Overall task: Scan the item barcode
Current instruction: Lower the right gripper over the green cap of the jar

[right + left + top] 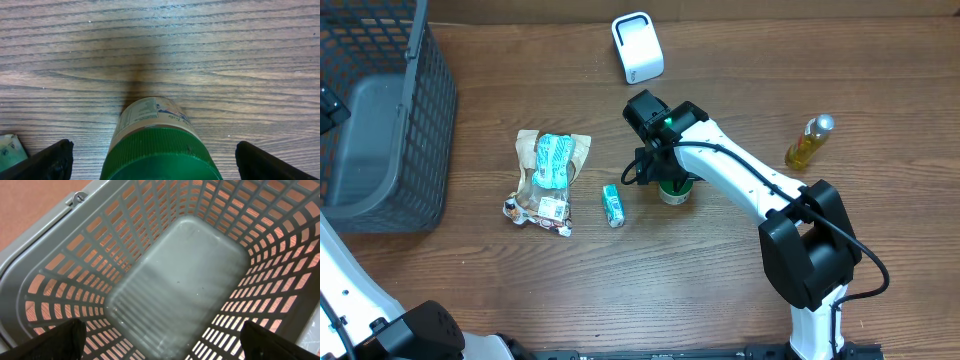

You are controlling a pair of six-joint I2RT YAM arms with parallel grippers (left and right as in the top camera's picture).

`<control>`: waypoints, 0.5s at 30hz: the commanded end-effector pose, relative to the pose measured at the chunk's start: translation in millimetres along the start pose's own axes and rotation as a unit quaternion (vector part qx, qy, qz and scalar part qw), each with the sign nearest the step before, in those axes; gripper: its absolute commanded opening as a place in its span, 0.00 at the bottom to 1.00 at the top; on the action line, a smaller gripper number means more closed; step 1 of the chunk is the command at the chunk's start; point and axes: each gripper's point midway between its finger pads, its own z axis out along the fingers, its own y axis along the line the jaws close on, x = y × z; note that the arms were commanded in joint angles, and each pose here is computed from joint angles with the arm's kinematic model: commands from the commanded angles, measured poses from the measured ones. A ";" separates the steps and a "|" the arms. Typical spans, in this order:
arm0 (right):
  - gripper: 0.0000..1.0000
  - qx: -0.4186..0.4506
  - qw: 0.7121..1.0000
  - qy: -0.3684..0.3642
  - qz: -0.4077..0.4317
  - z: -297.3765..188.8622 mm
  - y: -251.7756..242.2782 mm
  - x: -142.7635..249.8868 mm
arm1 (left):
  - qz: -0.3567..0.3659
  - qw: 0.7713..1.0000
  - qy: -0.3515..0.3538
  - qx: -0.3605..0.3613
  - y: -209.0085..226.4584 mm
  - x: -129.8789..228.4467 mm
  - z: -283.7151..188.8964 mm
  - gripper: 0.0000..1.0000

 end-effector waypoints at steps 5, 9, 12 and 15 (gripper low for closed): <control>1.00 0.010 1.000 0.003 -0.004 6.1 -2.4 1.1 | 0.010 1.000 -0.005 0.005 -2.0 -4.4 -1.4 1.00; 1.00 0.009 1.000 0.012 -0.006 8.1 -2.1 4.9 | 0.010 1.000 -0.005 0.005 -2.0 -4.3 -1.4 1.00; 1.00 0.009 1.000 0.015 -0.006 10.9 -1.4 5.7 | 0.010 1.000 -0.005 0.005 -2.0 -4.4 -1.4 1.00; 1.00 0.011 1.000 0.017 -0.007 13.3 -1.2 6.3 | 0.010 1.000 -0.005 0.005 -2.0 -4.4 -1.4 1.00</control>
